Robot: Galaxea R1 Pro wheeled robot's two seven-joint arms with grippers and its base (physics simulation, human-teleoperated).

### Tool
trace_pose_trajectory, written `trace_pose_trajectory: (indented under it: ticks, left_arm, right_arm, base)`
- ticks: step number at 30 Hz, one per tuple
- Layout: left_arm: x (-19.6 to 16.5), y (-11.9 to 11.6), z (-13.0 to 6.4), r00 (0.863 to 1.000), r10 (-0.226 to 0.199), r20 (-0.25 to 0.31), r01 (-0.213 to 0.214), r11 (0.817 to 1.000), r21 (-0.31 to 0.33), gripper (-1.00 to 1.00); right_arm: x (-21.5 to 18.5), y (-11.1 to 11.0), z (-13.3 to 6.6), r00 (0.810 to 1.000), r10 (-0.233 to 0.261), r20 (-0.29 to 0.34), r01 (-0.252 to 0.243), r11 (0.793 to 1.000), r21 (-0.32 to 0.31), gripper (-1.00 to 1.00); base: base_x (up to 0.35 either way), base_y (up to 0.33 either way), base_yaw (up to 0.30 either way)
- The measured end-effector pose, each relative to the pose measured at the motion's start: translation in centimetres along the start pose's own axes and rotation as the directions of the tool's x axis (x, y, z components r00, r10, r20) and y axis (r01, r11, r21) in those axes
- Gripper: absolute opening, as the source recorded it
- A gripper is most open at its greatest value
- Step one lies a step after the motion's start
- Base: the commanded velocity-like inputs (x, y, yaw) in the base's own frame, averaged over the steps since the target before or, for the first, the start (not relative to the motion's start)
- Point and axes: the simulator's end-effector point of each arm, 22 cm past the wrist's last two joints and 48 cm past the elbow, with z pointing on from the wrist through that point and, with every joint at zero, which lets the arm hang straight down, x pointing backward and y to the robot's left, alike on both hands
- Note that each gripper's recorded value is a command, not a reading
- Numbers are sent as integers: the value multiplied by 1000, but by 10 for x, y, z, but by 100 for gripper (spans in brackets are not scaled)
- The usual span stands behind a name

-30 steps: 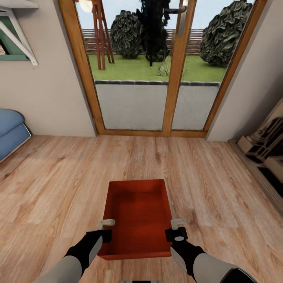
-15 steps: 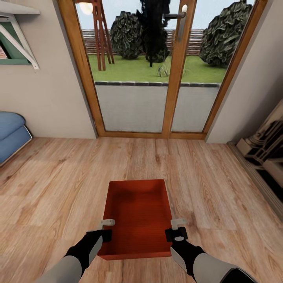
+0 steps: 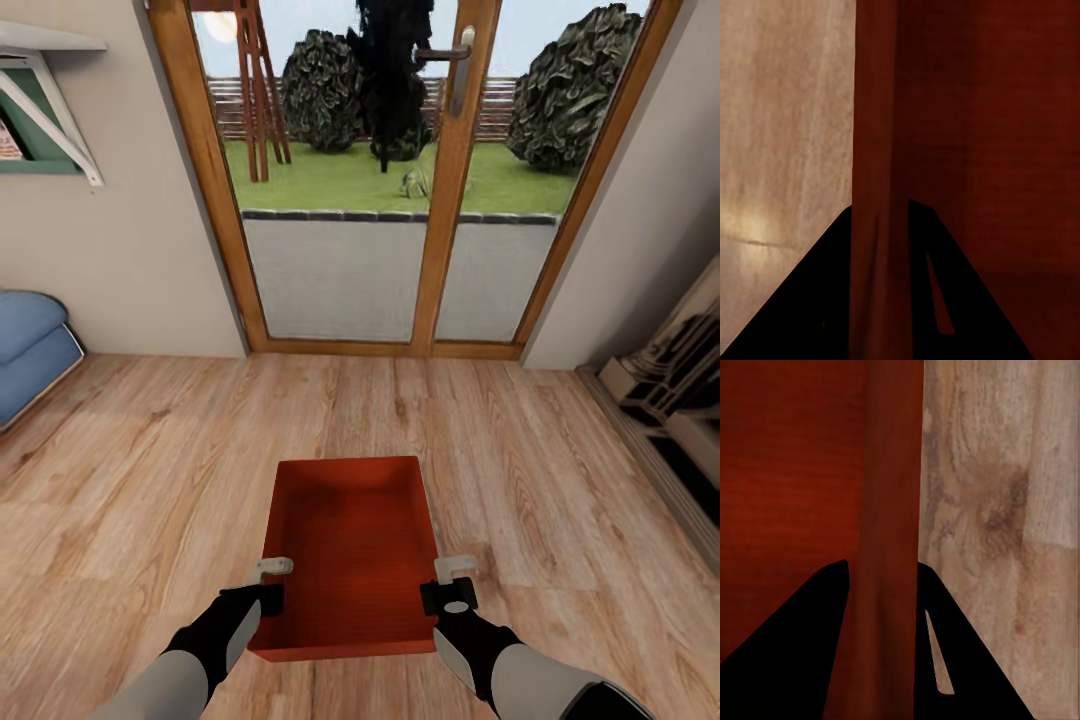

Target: Move the two storage containers from the living room to the garage. In the garage, place one container on the floor and stack the other container on top of it (either order is fine).

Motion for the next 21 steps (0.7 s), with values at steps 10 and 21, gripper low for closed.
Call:
trace_pose_trajectory:
  ticks: [10, 21]
  left_arm:
    - [-10, 0, -18, 1000, 0, 0, 0, 1000, 0, -100]
    - [-22, -2, -39, 1000, 2, 4, -2, 1000, 0, -100]
  right_arm:
    - [-13, -4, -16, 1000, 0, 0, 0, 1000, 0, -100]
    - [-28, -9, -33, 1000, 4, 4, -4, 1000, 0, -100]
  base:
    - [0, 0, 0]
    - [0, 0, 0]
